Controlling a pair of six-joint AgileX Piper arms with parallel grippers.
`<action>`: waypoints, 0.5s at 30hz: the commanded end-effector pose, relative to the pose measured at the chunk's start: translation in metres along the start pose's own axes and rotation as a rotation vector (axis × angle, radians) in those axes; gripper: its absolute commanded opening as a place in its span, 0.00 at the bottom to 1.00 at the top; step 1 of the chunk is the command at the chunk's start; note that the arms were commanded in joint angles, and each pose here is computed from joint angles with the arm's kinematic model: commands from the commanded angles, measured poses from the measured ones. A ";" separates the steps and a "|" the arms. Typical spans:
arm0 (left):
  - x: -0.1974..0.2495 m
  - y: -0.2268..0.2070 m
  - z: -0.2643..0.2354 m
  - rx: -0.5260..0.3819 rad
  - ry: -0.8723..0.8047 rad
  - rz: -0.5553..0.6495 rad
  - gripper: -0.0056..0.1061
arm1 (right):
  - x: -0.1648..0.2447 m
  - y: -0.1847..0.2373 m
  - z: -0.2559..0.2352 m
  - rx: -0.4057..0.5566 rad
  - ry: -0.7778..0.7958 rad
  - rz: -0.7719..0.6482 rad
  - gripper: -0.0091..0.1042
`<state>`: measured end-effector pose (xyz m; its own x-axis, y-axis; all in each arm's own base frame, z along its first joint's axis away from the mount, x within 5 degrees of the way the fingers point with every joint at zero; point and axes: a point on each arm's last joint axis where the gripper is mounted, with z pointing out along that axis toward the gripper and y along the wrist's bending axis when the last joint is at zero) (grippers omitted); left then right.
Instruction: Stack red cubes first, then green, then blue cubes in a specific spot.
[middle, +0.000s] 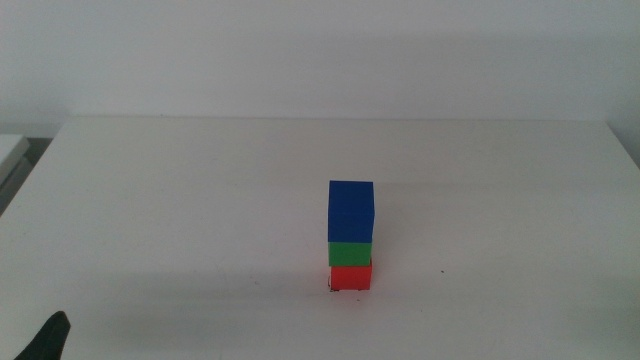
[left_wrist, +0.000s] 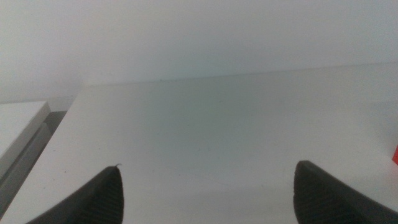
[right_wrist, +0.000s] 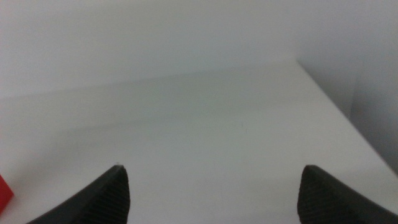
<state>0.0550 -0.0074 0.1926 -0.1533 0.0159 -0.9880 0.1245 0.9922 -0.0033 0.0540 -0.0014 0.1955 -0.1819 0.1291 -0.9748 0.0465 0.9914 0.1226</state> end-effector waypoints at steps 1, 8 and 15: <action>0.001 0.000 0.000 0.002 -0.009 -0.012 0.89 | 0.007 -0.001 0.002 0.006 0.004 -0.002 0.80; -0.003 0.000 0.000 -0.001 -0.045 -0.008 0.89 | 0.001 0.000 0.002 -0.002 -0.066 -0.008 0.80; -0.003 0.000 0.000 -0.005 -0.045 0.010 0.89 | -0.004 0.000 0.002 -0.010 -0.115 -0.004 0.80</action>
<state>0.0556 -0.0072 0.1942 -0.1239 0.0191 -0.9921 0.1220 0.9925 0.0039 0.0563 -0.0013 0.1982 -0.0875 0.1285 -0.9878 0.0330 0.9915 0.1260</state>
